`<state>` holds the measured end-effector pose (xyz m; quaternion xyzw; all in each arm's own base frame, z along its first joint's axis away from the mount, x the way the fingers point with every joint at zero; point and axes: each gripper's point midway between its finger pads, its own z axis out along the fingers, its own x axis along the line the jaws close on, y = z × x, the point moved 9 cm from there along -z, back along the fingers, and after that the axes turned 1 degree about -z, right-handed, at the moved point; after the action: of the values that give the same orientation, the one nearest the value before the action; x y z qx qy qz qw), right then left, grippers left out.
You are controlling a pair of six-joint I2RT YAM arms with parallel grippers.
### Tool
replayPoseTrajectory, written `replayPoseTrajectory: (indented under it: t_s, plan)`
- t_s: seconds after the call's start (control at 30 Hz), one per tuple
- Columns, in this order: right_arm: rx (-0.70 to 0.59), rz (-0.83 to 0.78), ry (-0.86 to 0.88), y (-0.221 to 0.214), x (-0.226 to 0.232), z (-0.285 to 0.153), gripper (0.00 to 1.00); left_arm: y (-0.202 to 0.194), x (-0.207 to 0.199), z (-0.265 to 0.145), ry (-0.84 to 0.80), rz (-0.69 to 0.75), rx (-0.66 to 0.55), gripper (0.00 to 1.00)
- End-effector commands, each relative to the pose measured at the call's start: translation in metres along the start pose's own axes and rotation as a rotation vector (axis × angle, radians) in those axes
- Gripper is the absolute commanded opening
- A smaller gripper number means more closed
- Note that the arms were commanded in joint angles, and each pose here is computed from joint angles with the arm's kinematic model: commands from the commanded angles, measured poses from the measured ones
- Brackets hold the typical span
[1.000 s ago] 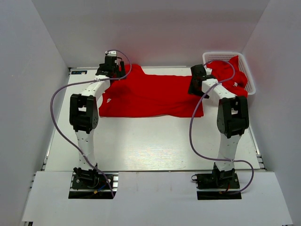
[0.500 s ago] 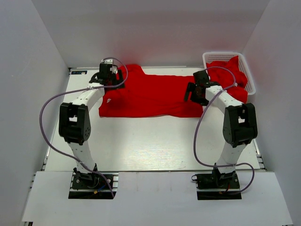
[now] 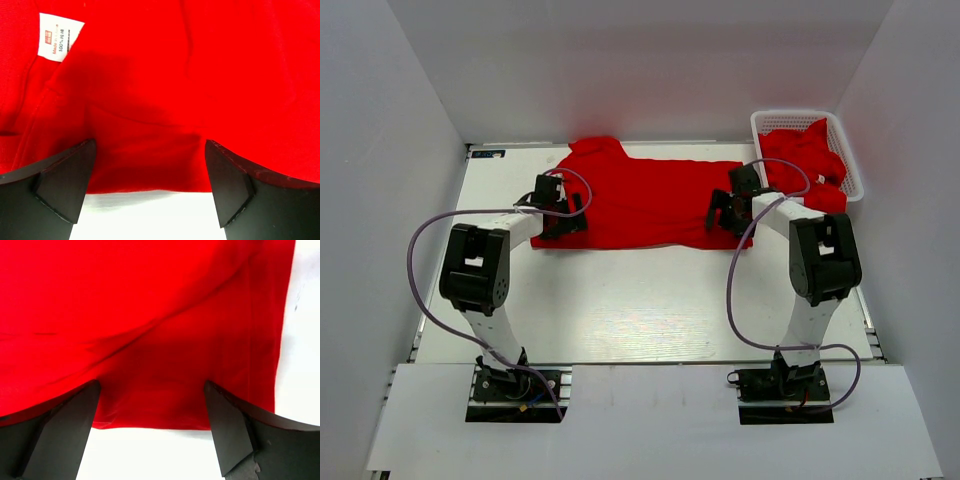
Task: Fold and stack the t-shirts
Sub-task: Fold the flattened tshirt in 1/3 of the way
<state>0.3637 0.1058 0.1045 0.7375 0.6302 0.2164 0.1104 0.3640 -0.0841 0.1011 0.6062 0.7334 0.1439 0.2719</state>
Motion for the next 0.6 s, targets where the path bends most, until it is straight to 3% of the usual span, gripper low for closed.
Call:
replayPoseTrajectory:
  t_s: [0.0, 0.13, 0.27, 0.43, 0.57]
  plan:
    - [0.026, 0.044, -0.025, -0.014, -0.012, 0.008, 0.9, -0.019, 0.007, 0.004, 0.045, -0.041, 0.05, 1.0]
    - [0.039, 0.086, -0.072, -0.038, -0.029, -0.002, 0.9, -0.045, 0.027, 0.006, 0.142, -0.089, 0.114, 1.0]
    - [0.136, 0.13, -0.054, -0.077, -0.045, -0.008, 0.9, -0.08, 0.045, -0.007, 0.241, -0.149, 0.216, 1.0]
    - [0.211, 0.167, 0.059, -0.106, -0.047, -0.02, 0.9, -0.133, 0.063, -0.046, 0.384, -0.279, 0.383, 1.0]
    - [0.26, 0.124, 0.096, -0.13, -0.05, -0.038, 0.9, -0.172, 0.066, -0.081, 0.372, -0.37, 0.457, 1.0]
